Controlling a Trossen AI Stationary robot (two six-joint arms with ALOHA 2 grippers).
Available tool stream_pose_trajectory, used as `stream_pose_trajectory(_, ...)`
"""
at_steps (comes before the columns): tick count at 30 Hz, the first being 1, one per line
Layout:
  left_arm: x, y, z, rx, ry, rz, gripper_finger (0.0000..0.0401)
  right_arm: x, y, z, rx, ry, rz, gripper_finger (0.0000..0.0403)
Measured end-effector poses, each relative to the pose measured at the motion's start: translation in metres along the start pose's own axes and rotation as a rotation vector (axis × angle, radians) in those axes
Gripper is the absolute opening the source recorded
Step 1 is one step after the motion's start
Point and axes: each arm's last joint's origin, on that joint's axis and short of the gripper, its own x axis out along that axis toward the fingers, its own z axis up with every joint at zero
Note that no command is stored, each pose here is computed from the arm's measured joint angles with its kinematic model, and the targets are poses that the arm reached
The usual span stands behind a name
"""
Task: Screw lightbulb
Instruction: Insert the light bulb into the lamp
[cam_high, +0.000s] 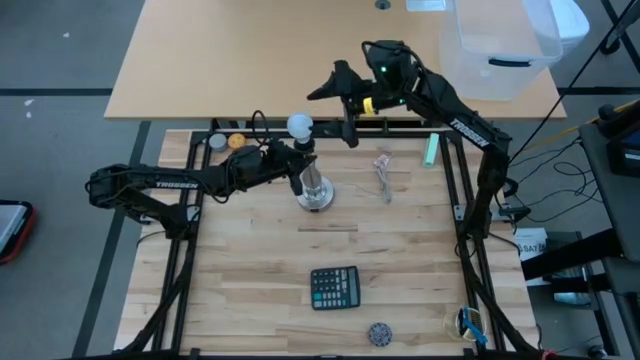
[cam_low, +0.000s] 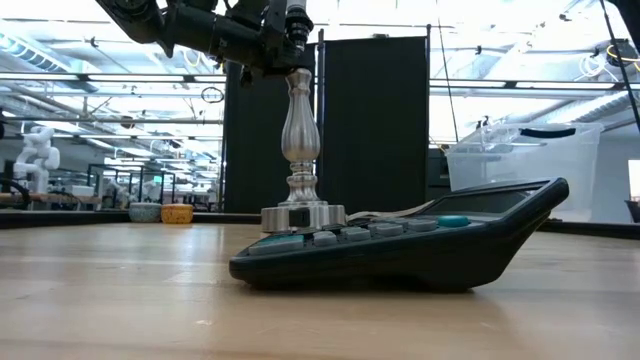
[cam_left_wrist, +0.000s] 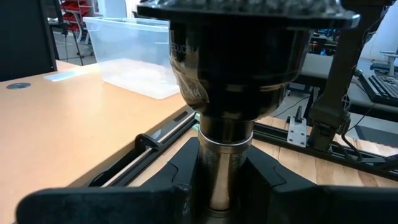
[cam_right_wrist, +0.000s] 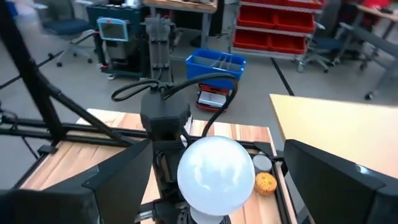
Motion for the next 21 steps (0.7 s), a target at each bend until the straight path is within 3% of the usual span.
stream_pose_trajectory(5,0.000,0.000,0.000,0.004,0.002,-0.018,0.0073,0.015,-0.005,-0.010,-0.056,0.017,0.067,0.0357)
stream_pose_trajectory(21,0.000,-0.001,0.000,0.003,0.002,-0.022,0.0073,0.041,-0.011,-0.026,-0.051,0.061,0.082,0.0355)
